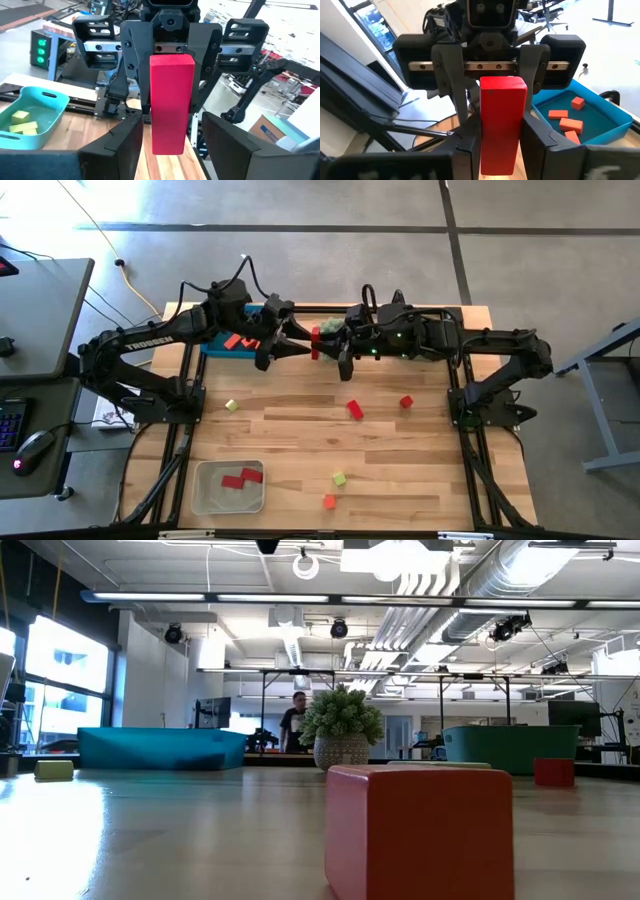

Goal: Sort & place blocks by color
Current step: Put the red block into the white bin

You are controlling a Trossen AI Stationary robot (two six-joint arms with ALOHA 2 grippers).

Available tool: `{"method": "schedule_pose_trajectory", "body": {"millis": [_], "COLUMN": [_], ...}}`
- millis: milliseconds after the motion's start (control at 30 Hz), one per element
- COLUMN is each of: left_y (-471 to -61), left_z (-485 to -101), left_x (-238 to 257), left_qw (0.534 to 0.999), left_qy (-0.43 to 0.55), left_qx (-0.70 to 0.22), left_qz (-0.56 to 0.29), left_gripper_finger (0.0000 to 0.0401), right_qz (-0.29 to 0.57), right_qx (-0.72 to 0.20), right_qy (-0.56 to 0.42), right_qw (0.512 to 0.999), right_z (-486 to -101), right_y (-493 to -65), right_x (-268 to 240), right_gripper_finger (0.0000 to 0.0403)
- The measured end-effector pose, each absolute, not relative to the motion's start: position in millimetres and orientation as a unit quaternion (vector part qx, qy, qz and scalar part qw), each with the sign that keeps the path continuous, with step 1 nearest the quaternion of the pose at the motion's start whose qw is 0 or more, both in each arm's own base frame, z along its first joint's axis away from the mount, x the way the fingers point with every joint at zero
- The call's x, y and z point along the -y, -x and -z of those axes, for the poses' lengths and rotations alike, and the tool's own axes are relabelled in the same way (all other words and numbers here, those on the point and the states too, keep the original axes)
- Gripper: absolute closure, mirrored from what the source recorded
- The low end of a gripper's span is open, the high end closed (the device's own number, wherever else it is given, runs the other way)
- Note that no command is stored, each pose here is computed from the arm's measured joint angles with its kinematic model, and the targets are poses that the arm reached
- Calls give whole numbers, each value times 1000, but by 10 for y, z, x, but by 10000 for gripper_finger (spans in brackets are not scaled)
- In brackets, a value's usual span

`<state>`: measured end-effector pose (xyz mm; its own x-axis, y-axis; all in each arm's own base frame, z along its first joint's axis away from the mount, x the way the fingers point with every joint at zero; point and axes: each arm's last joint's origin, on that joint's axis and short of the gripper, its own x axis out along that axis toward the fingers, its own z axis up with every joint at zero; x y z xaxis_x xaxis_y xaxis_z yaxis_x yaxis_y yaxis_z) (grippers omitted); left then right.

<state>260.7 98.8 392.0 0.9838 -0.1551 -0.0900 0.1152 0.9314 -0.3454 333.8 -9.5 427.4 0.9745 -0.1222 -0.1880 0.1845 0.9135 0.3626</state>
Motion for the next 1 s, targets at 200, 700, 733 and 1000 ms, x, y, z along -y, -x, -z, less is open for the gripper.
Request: {"method": "schedule_pose_trajectory", "body": {"millis": [200,700,733,1000], "left_y": [-2609,-2623,-2623,-2638], "left_z": [-3922,-3904,-3903,-3873], "left_x": [-994,-1008,-1012,-1028], "left_qw": [982,980,981,980], "left_qy": [170,180,180,181], "left_qx": [-56,-59,-59,-67], "left_qz": [59,52,51,49], "left_gripper_finger": [211,211,211,215], "right_qz": [96,117,118,118], "right_qx": [-73,-57,-55,-52], "right_qy": [-215,-238,-240,-248], "right_qw": [969,962,962,960], "right_z": [-4278,-4273,-4264,-4222], "right_y": [-3337,-3370,-3392,-3458], "right_x": [105,117,118,120], "right_gripper_finger": [324,324,324,324]}}
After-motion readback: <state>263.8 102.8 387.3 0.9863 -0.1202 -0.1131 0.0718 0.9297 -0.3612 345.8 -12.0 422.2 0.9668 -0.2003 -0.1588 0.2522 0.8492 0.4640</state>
